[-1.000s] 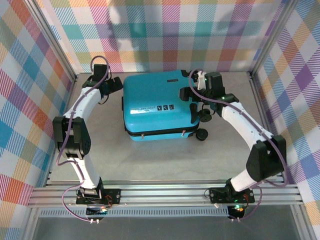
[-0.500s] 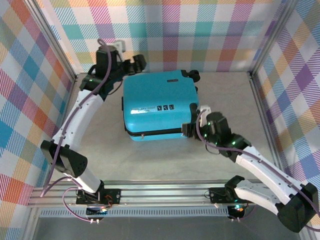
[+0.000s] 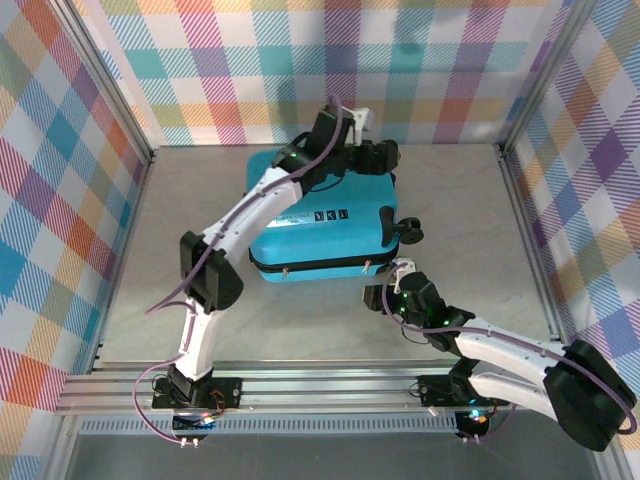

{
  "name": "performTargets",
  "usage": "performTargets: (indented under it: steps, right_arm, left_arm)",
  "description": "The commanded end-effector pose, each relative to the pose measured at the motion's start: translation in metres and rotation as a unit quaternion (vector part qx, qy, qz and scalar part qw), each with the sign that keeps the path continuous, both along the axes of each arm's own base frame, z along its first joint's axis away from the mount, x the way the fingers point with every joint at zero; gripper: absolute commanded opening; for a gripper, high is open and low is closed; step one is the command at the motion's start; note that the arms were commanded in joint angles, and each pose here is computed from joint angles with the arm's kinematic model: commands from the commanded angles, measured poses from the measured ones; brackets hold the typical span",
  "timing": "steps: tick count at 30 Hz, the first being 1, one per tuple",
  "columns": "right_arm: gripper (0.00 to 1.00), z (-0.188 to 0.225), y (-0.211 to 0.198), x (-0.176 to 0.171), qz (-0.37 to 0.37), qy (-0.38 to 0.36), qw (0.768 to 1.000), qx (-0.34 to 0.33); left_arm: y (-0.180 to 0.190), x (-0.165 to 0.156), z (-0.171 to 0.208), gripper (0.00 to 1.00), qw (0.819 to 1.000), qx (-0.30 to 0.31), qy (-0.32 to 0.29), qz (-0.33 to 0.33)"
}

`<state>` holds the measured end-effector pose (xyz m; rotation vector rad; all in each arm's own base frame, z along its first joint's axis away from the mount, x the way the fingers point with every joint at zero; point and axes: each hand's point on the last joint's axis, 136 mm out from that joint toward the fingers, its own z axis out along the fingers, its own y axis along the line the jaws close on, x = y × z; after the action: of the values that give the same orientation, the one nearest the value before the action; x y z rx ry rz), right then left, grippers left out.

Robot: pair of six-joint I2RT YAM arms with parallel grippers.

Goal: Pack the luggage

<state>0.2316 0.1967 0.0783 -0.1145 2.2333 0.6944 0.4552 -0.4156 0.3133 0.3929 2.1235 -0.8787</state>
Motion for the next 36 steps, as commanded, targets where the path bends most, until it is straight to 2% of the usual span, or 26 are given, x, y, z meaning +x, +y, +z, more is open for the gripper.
performTargets:
  steps: [1, 7, 10, 11, 13, 15, 17, 19, 26, 31, 36]
  right_arm:
    - [0.58, 0.031, 0.017, 0.016, 0.0, -0.053, 0.997, 0.051]
    - [0.54, 0.031, 0.032, 0.029, 0.009, -0.059, 0.997, 0.047]
    - [0.48, 0.032, 0.035, 0.034, 0.005, -0.06, 0.997, 0.049]
    - [0.44, 0.033, 0.035, 0.036, 0.003, -0.063, 0.997, 0.051]
    - [0.28, 0.033, 0.032, 0.038, -0.009, -0.062, 0.997, 0.049]
    - [0.08, 0.032, 0.026, 0.037, -0.021, -0.059, 0.997, 0.044]
    - [0.0, 0.031, 0.02, 0.035, -0.03, -0.055, 0.997, 0.036]
    - [0.0, 0.029, 0.013, 0.032, -0.037, -0.052, 0.998, 0.028]
    - [0.0, 0.016, -0.004, 0.022, -0.053, -0.04, 0.998, 0.006]
    - [0.0, 0.014, -0.018, 0.021, -0.077, -0.044, 0.996, -0.011]
    - [0.0, 0.013, -0.02, 0.019, -0.068, -0.05, 0.996, -0.024]
  left_arm:
    - [-0.023, -0.009, 0.021, 0.95, 0.999, -0.034, -0.005, -0.028]
    - [-0.06, -0.013, 0.016, 0.95, 0.996, -0.074, -0.006, -0.048]
    - [-0.074, -0.016, 0.011, 0.95, 0.995, -0.087, -0.003, -0.053]
    - [-0.08, -0.018, 0.008, 0.95, 0.994, -0.092, -0.002, -0.057]
    - [-0.09, -0.021, 0.003, 0.95, 0.994, -0.095, -0.002, -0.061]
    - [-0.099, -0.024, 0.0, 0.95, 0.993, -0.099, -0.006, -0.064]
    - [-0.104, -0.025, -0.004, 0.95, 0.993, -0.101, -0.004, -0.064]
    - [-0.111, -0.025, 0.004, 0.95, 0.99, -0.121, -0.018, -0.066]
    - [-0.133, -0.025, -0.008, 0.95, 0.985, -0.157, -0.01, -0.074]
    - [-0.138, -0.025, -0.024, 0.95, 0.986, -0.15, 0.001, -0.07]
    - [-0.138, -0.024, -0.034, 0.95, 0.988, -0.138, 0.009, -0.066]
